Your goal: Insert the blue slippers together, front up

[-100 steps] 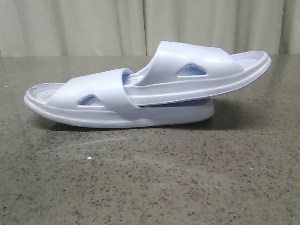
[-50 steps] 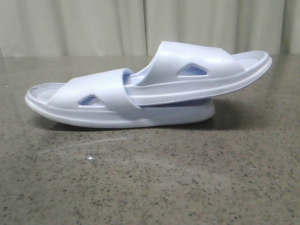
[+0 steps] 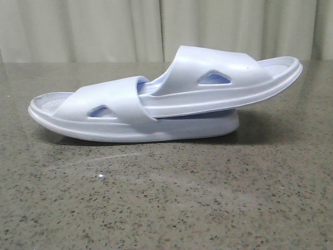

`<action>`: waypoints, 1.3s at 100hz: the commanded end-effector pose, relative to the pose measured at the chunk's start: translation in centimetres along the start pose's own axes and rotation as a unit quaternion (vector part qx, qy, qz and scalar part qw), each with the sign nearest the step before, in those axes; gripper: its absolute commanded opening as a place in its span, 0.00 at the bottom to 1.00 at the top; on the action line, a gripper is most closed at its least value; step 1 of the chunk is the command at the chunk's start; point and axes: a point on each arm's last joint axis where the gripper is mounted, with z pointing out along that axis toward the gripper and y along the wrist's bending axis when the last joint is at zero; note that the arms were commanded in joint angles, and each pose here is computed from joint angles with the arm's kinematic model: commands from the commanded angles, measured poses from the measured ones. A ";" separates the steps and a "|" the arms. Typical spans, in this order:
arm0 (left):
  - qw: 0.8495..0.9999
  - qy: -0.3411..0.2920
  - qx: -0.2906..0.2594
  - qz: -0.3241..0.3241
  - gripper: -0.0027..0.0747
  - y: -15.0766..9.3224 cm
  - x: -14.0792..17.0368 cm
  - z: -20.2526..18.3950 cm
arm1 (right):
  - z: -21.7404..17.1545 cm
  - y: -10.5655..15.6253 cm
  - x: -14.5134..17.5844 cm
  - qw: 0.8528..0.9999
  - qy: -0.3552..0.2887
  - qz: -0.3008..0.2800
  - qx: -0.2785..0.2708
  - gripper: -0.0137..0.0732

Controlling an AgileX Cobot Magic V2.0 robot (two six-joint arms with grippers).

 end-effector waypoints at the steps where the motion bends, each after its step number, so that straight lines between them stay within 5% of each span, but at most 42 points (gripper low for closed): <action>1: 0.998 -0.062 0.002 0.001 0.06 0.0 -1.1 -0.4 | 0.0 -0.3 -1.1 1.000 -0.023 -0.011 0.017 0.03; 108: 0.999 -0.051 -0.018 0.003 0.06 0.2 -0.4 -0.3 | 0.0 -0.4 -1.1 1.000 -0.023 -0.010 0.018 0.03; 130: 0.999 -0.051 -0.018 0.003 0.06 0.2 -0.4 -0.3 | -0.1 1.0 -1.2 0.998 -0.034 0.005 -0.047 0.03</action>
